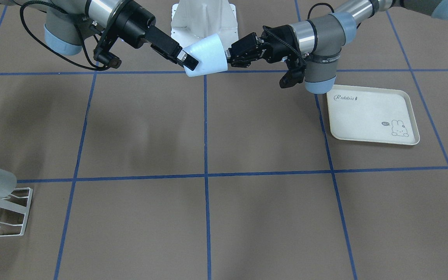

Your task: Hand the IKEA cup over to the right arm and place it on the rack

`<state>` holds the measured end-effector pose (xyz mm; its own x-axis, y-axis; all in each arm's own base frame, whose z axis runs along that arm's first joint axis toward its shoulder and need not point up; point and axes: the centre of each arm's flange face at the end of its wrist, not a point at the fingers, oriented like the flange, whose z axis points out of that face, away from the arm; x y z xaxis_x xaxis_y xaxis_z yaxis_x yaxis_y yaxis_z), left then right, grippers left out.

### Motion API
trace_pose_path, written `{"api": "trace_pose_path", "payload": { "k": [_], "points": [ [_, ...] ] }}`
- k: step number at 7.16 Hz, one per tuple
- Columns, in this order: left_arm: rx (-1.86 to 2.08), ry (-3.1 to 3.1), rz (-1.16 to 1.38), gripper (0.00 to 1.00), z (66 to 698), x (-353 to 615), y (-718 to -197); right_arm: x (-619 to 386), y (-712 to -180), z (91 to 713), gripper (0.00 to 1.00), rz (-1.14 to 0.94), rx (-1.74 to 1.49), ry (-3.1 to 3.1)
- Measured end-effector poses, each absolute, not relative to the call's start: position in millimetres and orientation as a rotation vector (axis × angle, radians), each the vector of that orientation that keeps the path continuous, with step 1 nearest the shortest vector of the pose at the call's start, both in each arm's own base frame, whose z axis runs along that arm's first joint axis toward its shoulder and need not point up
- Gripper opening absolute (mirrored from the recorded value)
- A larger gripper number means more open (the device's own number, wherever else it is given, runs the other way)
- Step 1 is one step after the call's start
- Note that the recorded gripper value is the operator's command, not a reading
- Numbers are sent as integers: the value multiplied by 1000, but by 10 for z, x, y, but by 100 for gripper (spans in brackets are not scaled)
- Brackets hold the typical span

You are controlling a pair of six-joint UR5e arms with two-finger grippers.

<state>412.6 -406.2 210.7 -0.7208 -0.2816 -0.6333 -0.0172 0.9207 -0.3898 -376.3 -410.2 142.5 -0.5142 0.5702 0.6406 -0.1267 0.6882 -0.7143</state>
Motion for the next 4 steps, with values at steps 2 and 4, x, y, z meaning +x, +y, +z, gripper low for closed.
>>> {"api": "trace_pose_path", "payload": {
  "k": [2,4],
  "points": [
    [-212,2339,-470,0,2114,4136,-4063,-3766,-4096,1426,29,902,-346,-1930],
    [-209,2338,-471,19,2119,4138,-4067,-3764,-4091,1427,6,903,-348,-1931]
  ]
}}
